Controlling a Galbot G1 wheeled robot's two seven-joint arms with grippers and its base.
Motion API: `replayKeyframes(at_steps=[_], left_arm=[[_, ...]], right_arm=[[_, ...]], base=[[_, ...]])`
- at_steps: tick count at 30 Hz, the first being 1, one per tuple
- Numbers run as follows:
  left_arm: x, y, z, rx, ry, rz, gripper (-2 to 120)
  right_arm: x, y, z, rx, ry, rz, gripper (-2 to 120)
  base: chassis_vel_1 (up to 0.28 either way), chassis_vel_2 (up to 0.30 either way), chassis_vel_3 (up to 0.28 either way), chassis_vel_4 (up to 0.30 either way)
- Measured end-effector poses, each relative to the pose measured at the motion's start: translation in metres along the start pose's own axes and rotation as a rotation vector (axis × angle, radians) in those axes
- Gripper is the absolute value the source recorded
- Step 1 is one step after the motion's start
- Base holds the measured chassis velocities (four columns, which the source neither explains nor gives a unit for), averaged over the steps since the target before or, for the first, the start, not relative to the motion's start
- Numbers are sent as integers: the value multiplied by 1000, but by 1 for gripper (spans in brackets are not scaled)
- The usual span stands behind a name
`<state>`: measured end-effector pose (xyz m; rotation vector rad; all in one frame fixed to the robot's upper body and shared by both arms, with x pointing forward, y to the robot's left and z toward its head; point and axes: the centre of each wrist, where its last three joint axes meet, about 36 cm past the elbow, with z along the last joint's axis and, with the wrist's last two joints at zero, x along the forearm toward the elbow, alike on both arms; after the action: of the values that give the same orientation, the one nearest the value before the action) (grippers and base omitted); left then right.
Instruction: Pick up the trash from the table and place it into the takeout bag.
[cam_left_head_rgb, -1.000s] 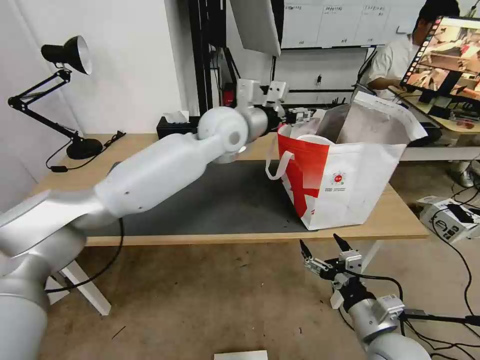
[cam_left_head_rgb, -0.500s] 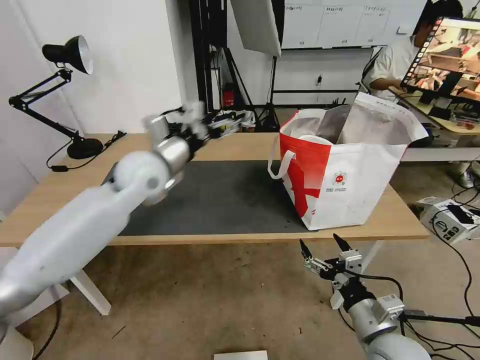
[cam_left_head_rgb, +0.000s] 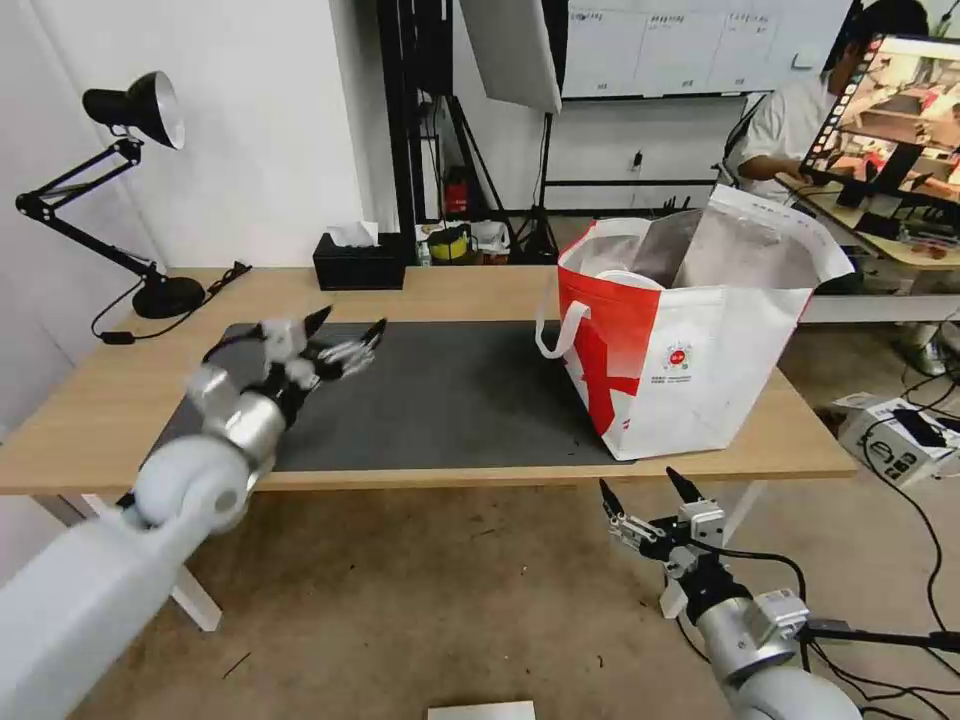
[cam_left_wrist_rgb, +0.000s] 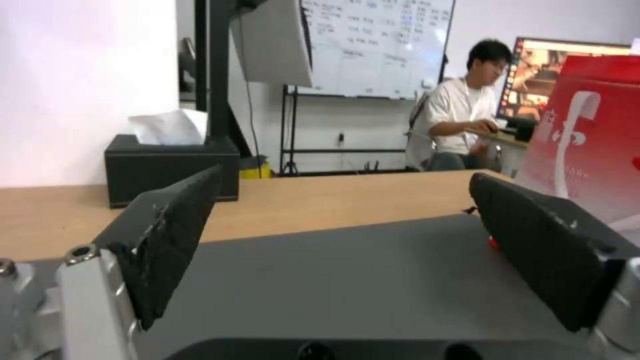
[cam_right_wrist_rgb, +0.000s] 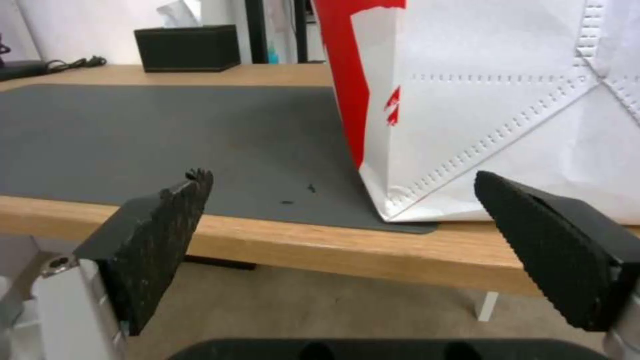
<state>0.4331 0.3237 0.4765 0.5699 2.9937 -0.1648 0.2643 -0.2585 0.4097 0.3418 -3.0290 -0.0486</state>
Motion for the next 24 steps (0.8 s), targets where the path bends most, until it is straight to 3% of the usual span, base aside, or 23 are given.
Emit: replayKeyframes(at_steps=[10, 11, 15, 24], left_arm=[[39, 9, 17, 4, -19, -93, 100], [63, 15, 27, -2, -2, -125, 100], [92, 24, 37, -13, 6, -152, 100], [131, 34, 44, -36, 8, -215, 100]], right_arm=[[0, 0, 0, 0, 0, 0, 100], [0, 0, 0, 0, 0, 0, 100], [0, 0, 0, 0, 0, 0, 100], [0, 0, 0, 0, 0, 0, 100]], base=[[0, 0, 0, 0], [0, 0, 0, 0], [0, 0, 0, 0], [0, 0, 0, 0]])
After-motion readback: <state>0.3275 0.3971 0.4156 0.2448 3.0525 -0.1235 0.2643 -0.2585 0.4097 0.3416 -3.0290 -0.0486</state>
